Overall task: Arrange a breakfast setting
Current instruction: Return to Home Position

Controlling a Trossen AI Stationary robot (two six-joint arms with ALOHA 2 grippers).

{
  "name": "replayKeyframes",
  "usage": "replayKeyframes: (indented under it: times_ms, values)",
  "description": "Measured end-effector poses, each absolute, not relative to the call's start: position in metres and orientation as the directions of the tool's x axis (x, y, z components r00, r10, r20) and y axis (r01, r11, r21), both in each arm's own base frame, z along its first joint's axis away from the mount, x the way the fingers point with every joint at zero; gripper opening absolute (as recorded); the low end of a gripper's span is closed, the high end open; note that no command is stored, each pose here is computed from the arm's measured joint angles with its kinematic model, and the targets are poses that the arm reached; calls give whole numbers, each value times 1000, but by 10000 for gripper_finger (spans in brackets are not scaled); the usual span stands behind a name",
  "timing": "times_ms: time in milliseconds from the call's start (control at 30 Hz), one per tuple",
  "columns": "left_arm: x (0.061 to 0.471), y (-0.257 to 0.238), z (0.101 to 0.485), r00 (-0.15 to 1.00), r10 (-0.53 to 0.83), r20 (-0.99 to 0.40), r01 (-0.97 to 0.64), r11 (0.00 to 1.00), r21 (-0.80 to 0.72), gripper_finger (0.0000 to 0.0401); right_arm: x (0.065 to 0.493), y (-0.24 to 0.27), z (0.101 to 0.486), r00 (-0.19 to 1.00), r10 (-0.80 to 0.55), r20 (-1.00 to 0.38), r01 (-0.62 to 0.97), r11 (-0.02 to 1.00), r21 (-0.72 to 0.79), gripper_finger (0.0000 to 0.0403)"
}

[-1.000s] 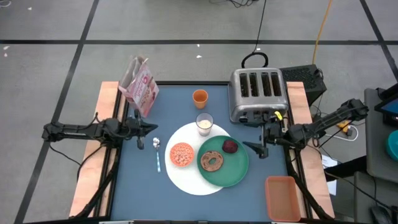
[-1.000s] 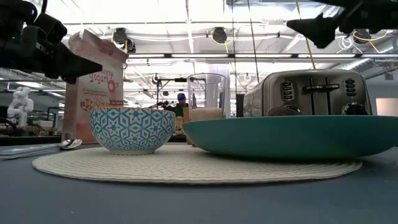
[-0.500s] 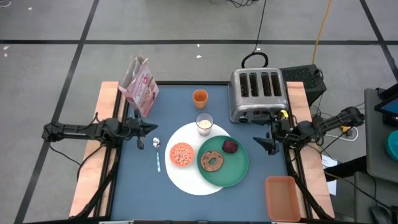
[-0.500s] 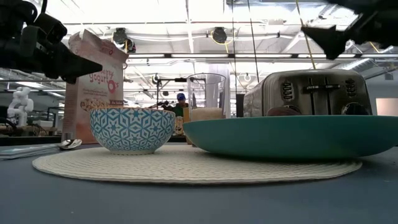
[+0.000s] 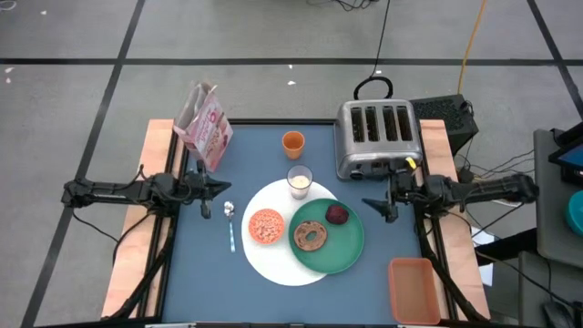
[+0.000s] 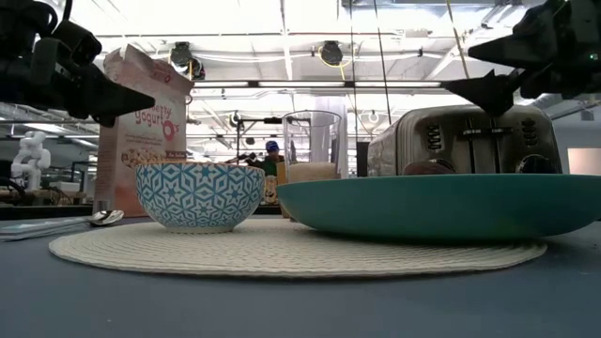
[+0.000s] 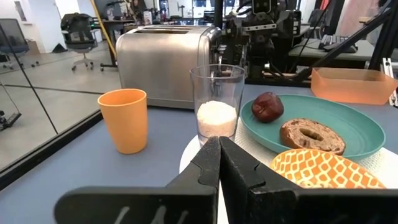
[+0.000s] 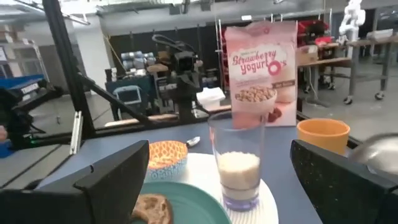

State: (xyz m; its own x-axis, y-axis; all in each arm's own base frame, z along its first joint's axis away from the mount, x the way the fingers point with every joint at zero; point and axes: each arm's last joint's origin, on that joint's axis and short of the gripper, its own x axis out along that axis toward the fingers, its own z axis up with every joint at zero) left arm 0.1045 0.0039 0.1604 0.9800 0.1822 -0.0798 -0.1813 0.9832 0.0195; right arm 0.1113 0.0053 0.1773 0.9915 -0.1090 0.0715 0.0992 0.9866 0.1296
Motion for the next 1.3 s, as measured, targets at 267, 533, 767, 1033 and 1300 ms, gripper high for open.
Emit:
replayKeyframes:
  times_ms: [267, 533, 767, 1033, 1300]
  values:
    - [104, 4, 160, 980, 183, -80, -182, 983, 17, 5, 104, -1, 173, 990, -138, 39, 132, 983, 127, 384]
    - [104, 4, 160, 980, 184, -80, -183, 983, 19, 5, 96, -2, 171, 990, -136, 34, 131, 986, 107, 384]
    - [104, 4, 160, 980, 184, -80, -182, 983, 31, 5, 97, -2, 167, 995, -104, -12, 105, 989, 102, 384]
    - [105, 4, 160, 980, 184, -81, -181, 982, 48, 5, 98, -2, 164, 993, -104, -47, 102, 993, -55, 384]
    - [105, 4, 160, 980, 184, -81, -181, 983, 41, 5, 99, -2, 163, 993, -105, -62, 98, 990, -99, 384]
